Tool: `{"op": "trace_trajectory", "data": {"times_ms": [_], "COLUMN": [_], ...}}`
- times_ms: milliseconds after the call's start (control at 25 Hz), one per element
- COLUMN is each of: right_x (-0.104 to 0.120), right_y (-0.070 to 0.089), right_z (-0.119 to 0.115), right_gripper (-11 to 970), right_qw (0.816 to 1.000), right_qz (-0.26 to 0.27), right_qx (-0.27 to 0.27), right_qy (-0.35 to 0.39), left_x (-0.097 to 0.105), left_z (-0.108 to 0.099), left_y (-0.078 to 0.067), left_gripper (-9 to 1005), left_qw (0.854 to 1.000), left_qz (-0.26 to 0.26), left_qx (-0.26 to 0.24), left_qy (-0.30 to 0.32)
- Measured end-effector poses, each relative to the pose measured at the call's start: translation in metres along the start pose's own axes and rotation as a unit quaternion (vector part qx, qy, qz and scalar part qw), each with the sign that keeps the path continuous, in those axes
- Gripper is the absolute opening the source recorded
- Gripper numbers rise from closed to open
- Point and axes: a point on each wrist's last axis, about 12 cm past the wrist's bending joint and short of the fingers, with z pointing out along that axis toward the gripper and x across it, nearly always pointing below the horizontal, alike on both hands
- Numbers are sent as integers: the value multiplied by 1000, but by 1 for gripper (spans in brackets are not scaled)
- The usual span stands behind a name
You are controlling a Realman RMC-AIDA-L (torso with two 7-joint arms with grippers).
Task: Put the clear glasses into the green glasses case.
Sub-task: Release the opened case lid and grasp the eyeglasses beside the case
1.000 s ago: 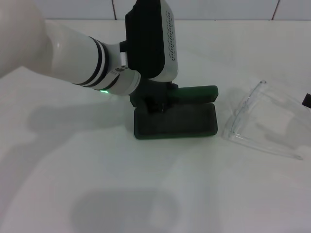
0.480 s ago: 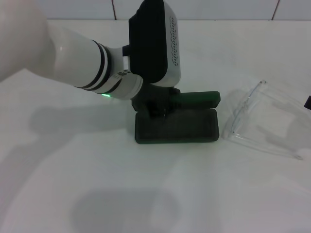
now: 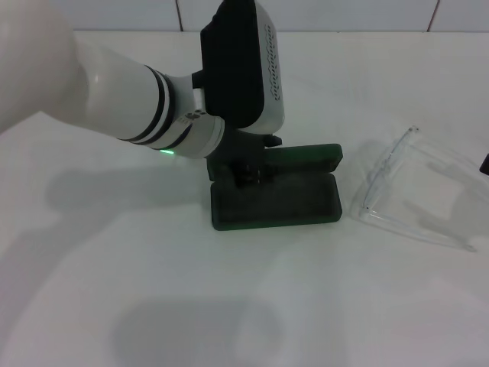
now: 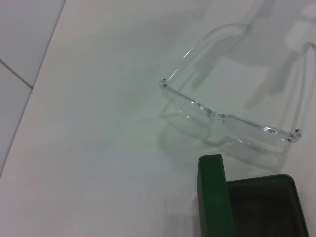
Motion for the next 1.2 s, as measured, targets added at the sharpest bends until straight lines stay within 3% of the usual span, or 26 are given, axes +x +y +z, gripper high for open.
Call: {"op": "trace_trajectory", "data": {"times_ms": [440,720,1040,1200], "right_x": [-2,-2,-7,-11], "right_y": [1,-2,-15,-22], "right_z": [-6,-8,-4,0], "right_gripper": [823,822,821,820], "right_qw": [1000,1000,1000,999], "right_qz": [0,0,16,36], "right_qx": [7,13,19,11], "right_qy": [-9,-6,8,23], "left_x": [-5,-8,-3,5], "left_z": [-5,-13,-44,-61], "left_y": [1,-5,-13,-15], "left_gripper": [391,394,388,384], "left_qw": [1000,1000,998,990], "left_qz": [4,-1,-36,-92], "left_qx": [-6,18,-19,-20], "left_qy": [-6,-1,-45,-108]}}
